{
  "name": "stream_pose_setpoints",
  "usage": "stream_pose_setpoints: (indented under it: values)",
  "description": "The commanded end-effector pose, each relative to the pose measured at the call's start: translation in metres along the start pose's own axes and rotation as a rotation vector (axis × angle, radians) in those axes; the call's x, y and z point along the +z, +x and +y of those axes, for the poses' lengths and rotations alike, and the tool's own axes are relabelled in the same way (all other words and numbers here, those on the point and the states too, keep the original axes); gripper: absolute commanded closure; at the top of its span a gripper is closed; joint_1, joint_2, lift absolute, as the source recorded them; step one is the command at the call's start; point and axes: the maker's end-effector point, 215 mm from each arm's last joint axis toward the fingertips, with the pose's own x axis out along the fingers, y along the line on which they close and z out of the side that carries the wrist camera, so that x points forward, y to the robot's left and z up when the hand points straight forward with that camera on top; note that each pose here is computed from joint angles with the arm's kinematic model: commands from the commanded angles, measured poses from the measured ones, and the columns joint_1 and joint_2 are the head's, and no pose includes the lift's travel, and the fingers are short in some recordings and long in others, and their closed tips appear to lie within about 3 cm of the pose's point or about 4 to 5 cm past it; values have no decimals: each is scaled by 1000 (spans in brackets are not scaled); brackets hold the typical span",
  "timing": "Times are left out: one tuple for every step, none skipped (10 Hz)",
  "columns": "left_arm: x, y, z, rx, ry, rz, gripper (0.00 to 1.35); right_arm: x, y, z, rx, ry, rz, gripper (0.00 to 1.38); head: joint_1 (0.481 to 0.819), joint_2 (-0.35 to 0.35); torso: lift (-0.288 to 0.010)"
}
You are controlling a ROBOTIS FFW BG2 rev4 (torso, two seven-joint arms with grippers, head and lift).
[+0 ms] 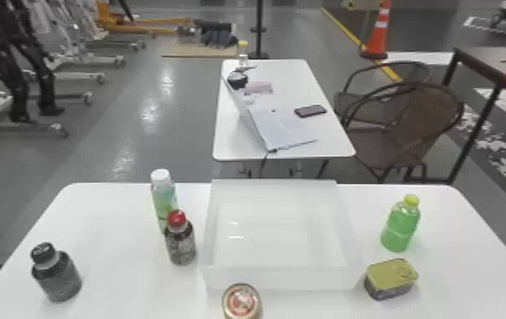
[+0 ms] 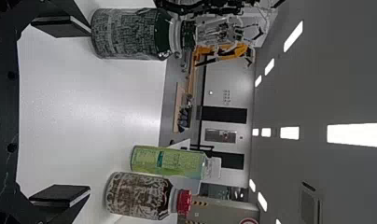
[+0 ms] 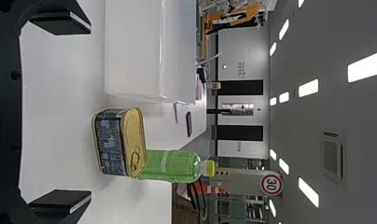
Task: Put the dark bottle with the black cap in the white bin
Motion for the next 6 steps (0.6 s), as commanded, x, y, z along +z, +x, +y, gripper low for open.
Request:
stream_pose_setpoints:
  values:
    - [-1,0,-1,2,-6,1,116,1,0,0,1,-3,-1,64,549,0,-100]
    - [0,0,0,4,-6,-1,116,1,0,0,2,-4,-1,64,549,0,-100]
    - [0,0,-1,3,-8,-1,116,1,0,0,1,-3,-1,65,549,0,-100]
    - [0,0,-1,6,-9,-1,116,1,0,1,2,-4,-1,64,549,0,-100]
    - [0,0,-1,4,-9,-2,116,1,0,0,2,-5,-1,64,549,0,-100]
    - [-1,-1,-1,4,-10,1,116,1,0,0,2,-5,-1,64,549,0,-100]
